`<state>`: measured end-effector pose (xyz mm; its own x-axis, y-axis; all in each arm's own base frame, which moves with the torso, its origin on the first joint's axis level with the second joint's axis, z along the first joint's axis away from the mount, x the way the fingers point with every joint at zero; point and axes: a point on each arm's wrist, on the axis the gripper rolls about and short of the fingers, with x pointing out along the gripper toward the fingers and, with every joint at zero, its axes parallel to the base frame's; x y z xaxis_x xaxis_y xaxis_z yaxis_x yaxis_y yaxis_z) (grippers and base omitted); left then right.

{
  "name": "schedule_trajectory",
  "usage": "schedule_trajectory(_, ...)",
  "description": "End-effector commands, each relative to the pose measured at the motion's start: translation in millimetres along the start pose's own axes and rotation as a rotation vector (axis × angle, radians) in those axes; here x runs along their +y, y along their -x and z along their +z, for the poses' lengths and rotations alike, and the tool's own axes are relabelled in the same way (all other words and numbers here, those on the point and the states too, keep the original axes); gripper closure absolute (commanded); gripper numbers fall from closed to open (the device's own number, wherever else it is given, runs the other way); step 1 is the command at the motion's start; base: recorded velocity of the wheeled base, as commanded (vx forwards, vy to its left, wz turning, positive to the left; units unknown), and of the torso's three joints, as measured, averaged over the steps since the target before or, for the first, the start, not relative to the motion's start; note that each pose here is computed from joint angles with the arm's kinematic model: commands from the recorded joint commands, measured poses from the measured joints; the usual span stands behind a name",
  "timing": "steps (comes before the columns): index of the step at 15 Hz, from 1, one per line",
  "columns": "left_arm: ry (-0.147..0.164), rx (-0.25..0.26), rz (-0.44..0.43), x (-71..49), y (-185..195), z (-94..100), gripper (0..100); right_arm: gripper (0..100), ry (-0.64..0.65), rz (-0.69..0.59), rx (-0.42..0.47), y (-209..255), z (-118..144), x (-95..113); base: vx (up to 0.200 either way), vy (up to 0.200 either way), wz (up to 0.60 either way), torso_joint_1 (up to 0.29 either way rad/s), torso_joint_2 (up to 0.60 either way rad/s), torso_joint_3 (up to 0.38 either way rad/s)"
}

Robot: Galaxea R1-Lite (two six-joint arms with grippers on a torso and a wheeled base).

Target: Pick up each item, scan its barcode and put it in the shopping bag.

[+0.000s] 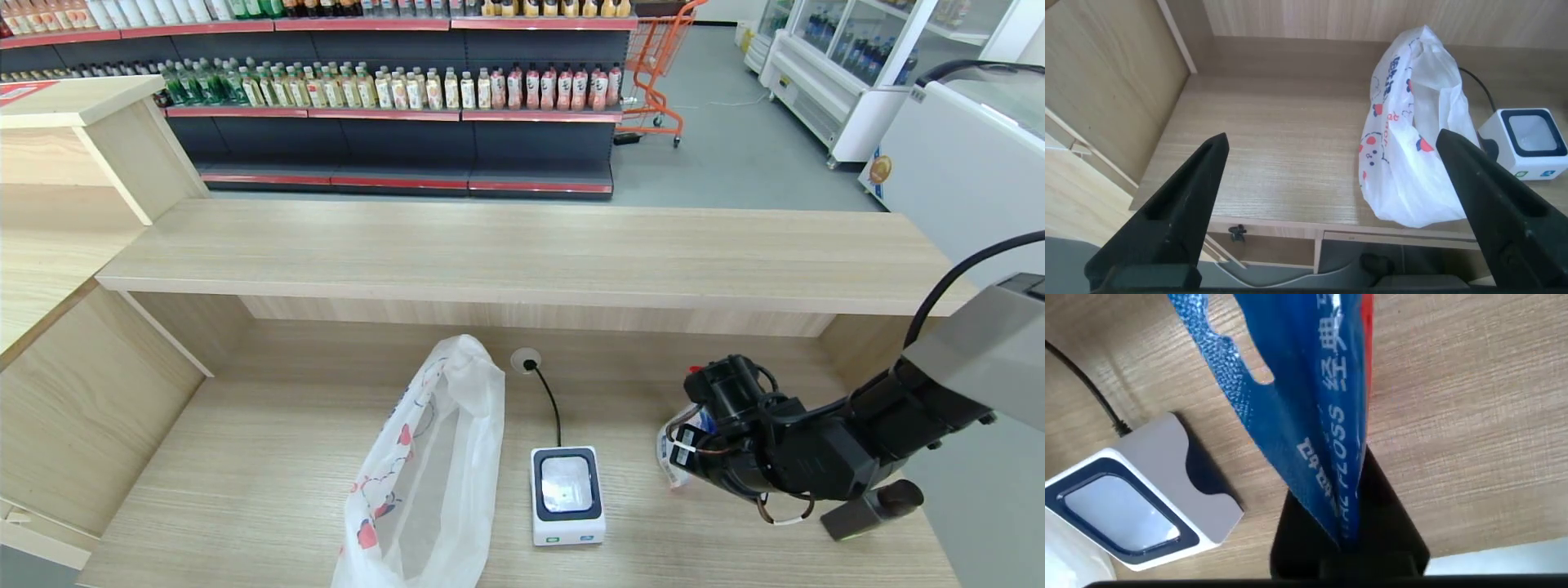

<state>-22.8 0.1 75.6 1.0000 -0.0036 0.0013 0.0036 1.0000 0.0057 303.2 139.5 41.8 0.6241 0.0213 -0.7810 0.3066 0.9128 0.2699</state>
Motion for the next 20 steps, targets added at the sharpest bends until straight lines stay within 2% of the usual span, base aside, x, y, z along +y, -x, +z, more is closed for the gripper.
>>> schedule_trajectory(1, 0.0, 0.001, 0.001, 0.0, 0, 0.1, 0, 100, 0.003, -0.006, 0.005, 1, -1, -2, 0.0, 0.0, 0.0, 0.0, 0.0, 0.0)
schedule_trajectory(4, 0.0, 0.001, 0.001, 0.0, 0, 0.1, 0, 100, 0.049, -0.015, -0.012, 9, -1, -5, 0.0, 0.0, 0.0, 0.0, 0.0, 0.0)
schedule_trajectory(8, 0.0, 0.001, 0.001, 0.0, 0, 0.1, 0, 100, 0.129, 0.055, -0.051, 50, -1, -7, 0.0, 0.0, 0.0, 0.0, 0.0, 0.0)
schedule_trajectory(12, 0.0, 0.001, 0.001, 0.0, 0, 0.1, 0, 100, 0.283, 0.044, -0.032, 80, -18, -37, 0.0, 0.0, 0.0, 0.0, 0.0, 0.0)
schedule_trajectory(15, 0.0, 0.001, 0.001, 0.0, 0, 0.1, 0, 100, 0.28, 0.064, -0.07, 91, -12, -39, 0.0, 0.0, 0.0, 0.0, 0.0, 0.0)
schedule_trajectory(16, 0.0, 0.001, 0.001, 0.0, 0, 0.1, 0, 100, 0.289, 0.082, -0.089, 98, -9, -39, 0.0, 0.0, 0.0, 0.0, 0.0, 0.0)
schedule_trajectory(20, 0.0, 0.001, 0.001, 0.0, 0, 0.1, 0, 100, 0.416, 0.335, -0.17, 166, -2, -57, 0.0, 0.0, 0.0, 0.0, 0.0, 0.0)
